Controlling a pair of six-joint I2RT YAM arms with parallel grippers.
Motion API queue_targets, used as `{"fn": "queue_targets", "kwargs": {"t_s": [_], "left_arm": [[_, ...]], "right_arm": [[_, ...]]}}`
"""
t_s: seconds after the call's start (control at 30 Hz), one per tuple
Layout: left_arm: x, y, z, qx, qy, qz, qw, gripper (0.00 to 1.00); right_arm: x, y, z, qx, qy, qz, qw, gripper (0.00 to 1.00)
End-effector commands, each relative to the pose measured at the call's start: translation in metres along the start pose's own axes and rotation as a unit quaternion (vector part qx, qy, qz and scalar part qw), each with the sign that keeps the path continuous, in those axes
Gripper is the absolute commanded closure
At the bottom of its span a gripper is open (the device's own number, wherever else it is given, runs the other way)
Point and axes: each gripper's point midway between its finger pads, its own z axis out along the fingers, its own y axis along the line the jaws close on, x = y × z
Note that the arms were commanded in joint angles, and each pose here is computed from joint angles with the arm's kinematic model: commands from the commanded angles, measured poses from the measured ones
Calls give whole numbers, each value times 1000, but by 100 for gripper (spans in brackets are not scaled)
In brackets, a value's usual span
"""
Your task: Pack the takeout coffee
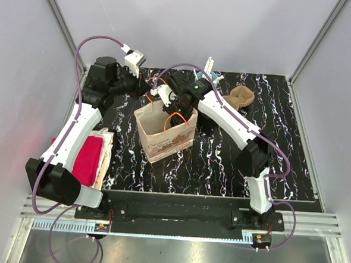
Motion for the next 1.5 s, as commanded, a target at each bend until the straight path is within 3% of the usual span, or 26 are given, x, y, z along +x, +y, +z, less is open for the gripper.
{"fn": "queue_targets", "kwargs": {"t_s": [0.0,1.47], "left_arm": [[-18,-4,-7,-4,-31,14,999,100],[-18,-5,-7,-2,-33,13,999,100]], "right_arm": [[-11,2,-19,9,-32,-15,999,100],[-14,4,-11,0,-41,-18,999,100]]}}
